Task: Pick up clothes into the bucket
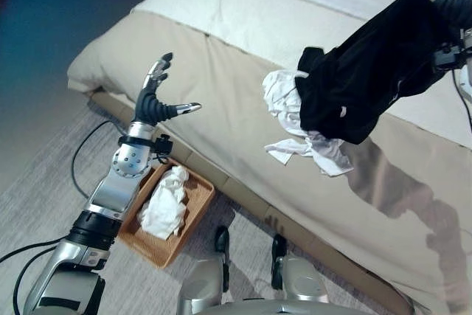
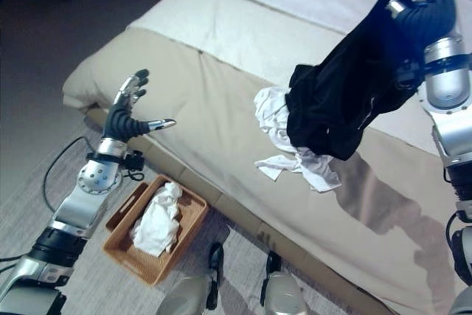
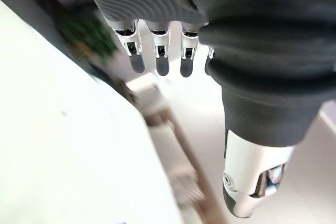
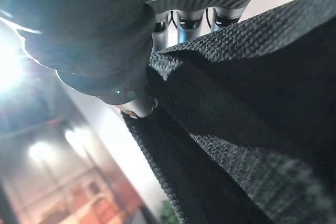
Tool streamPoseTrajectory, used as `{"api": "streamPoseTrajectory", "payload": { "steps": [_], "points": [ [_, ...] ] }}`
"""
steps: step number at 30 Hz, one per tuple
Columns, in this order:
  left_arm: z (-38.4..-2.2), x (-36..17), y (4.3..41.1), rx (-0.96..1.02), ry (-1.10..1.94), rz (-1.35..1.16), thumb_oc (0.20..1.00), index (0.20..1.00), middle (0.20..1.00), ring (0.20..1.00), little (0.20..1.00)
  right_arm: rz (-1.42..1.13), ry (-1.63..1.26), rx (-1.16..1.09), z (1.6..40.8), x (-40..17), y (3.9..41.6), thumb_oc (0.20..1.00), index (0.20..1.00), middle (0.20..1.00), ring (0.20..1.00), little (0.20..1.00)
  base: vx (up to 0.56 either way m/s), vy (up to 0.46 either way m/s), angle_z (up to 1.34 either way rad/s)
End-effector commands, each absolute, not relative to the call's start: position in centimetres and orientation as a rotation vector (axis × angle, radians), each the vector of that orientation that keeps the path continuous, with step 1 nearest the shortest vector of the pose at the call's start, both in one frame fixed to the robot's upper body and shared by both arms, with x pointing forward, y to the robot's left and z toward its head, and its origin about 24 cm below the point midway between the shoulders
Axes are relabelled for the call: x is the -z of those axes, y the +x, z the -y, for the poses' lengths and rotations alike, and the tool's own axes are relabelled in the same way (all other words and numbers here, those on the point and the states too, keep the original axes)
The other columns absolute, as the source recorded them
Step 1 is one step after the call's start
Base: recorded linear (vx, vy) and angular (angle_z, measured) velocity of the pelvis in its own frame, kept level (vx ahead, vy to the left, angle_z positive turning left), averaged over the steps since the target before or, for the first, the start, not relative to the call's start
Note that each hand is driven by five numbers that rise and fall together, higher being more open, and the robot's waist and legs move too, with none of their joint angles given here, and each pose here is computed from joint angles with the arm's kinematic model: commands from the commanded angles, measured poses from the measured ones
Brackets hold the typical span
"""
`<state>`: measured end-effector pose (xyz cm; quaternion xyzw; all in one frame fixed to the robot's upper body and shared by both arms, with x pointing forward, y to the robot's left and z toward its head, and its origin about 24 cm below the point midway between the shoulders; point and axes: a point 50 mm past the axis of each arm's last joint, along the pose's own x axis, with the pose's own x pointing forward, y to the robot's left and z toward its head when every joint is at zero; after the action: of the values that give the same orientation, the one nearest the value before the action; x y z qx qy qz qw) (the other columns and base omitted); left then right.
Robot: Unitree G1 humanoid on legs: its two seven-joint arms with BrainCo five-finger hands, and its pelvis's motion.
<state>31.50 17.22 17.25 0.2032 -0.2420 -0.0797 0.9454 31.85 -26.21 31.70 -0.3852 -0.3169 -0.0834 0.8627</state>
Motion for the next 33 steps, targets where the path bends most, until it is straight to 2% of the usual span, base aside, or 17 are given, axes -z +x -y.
{"api": "streamPoseTrajectory", "payload": {
  "steps": [1, 10, 19, 27, 33],
  "points": [
    [-15.4, -16.9, 31.5, 0.280, 0.356, 0.497, 1.000, 1.000, 1.000, 1.000, 1.000, 0.786, -0.795, -0.006, 22.4, -32.4, 31.1, 0.200, 0.200, 0.200, 0.200, 0.200, 0.06, -0.013, -0.08],
    [-9.5, -18.3, 32.2, 0.577, 0.310, 0.488, 1.000, 1.000, 1.000, 1.000, 1.000, 0.877, -0.739, -0.341, 16.1, -32.0, 29.4, 0.200, 0.200, 0.200, 0.200, 0.200, 0.07, -0.005, -0.04],
    [-4.1, -16.3, 31.3, 0.820, 0.120, 0.321, 1.000, 1.000, 1.000, 1.000, 1.000, 0.908, -0.679, -0.561, 12.8, -31.3, 27.8, 0.200, 0.200, 0.200, 0.200, 0.200, 0.03, 0.006, 0.06],
    [0.6, -13.8, 30.3, 0.961, 0.080, 0.167, 1.000, 1.000, 1.000, 1.000, 1.000, 0.944, -0.608, -0.632, 11.2, -31.4, 26.9, 0.200, 0.200, 0.200, 0.200, 0.200, 0.01, 0.004, 0.05],
    [2.1, -13.1, 29.7, 1.005, 0.059, 0.118, 1.000, 1.000, 1.000, 1.000, 1.000, 0.945, -0.588, -0.623, 11.0, -31.4, 27.1, 0.200, 0.200, 0.200, 0.200, 0.200, 0.00, 0.000, 0.00]
  ]
}}
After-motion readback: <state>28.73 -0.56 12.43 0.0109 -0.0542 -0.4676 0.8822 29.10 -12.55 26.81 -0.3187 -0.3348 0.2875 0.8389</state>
